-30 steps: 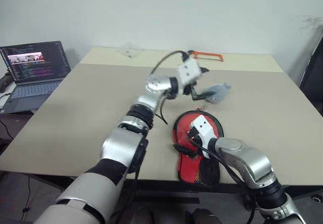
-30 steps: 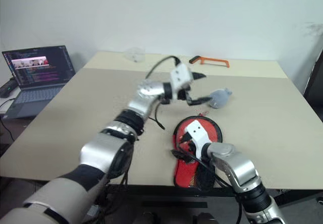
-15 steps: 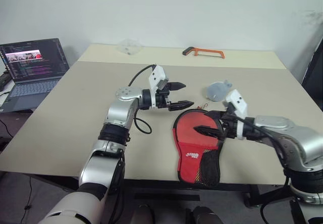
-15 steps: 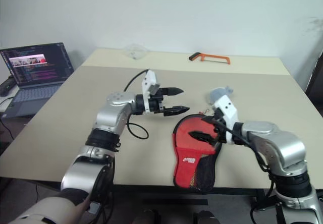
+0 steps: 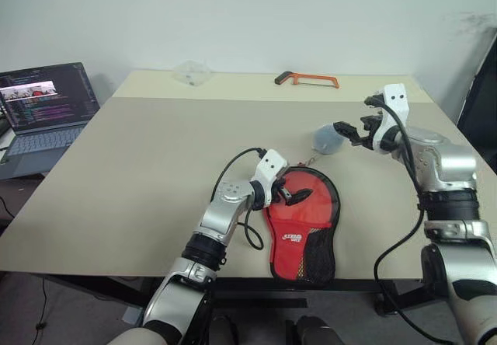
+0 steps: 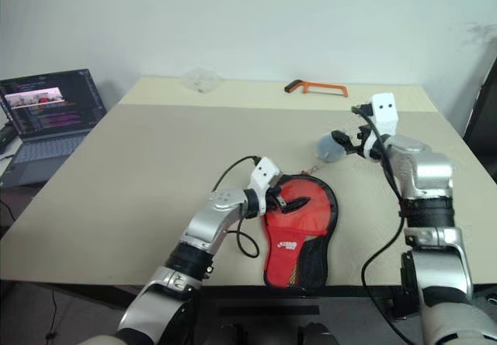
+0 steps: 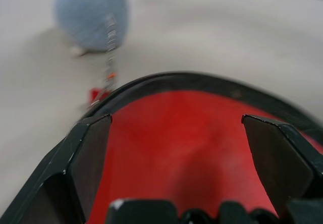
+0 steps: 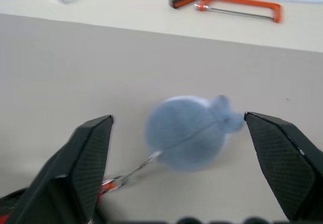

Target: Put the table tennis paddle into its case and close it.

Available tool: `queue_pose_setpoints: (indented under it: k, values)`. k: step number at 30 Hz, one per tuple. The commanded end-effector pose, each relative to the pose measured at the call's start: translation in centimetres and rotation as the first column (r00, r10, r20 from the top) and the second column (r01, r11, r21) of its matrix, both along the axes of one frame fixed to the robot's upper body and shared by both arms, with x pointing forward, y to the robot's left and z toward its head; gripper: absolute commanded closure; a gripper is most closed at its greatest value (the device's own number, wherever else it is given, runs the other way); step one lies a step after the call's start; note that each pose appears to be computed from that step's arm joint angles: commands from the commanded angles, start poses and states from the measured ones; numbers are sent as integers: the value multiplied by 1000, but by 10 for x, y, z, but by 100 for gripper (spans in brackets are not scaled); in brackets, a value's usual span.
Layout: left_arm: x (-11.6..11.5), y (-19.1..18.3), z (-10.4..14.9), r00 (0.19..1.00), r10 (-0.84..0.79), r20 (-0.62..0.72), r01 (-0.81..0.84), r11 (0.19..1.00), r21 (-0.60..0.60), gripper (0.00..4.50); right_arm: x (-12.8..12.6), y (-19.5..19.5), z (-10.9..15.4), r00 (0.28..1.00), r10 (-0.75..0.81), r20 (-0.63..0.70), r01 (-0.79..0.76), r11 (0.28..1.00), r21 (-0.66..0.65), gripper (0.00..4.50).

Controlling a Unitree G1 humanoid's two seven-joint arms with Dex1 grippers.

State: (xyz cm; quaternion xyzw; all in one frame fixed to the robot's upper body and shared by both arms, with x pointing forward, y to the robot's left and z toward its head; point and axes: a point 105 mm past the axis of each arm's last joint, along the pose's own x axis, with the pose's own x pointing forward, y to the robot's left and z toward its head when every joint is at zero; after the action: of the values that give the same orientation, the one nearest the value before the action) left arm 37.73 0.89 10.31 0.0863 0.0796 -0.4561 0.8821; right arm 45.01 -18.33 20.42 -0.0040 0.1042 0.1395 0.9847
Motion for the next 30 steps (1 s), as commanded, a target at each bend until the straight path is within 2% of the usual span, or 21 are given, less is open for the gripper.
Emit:
queue_pose_setpoints:
  k: [1,6,10,16,23,28,30]
  values:
    - [-5,-4,-6,999,8,-32,-8,1000,-2,2,19,0,5,997,-69,27,66,994,85,0]
    - [-14,-3,-9,998,21,-62,-22,1000,-11,2,33,-10,-18,972,-236,-18,236,964,123,0]
    - [-19,-2,-7,998,24,-62,-25,1000,-10,2,34,-10,-27,956,-291,-26,292,949,116,0]
    - [-21,3,-3,996,66,-63,-68,998,-18,2,35,24,-40,973,-219,-67,226,965,134,0]
    - [-19,-9,9,997,27,-67,-32,997,-73,2,37,49,-34,985,-165,-51,171,971,165,0]
    - [-26,-24,-18,991,-19,-131,23,999,25,2,37,57,-32,986,-158,-51,164,974,157,0]
    - [-27,-31,-27,984,-27,-175,32,999,28,2,37,57,-33,985,-166,-49,171,974,151,0]
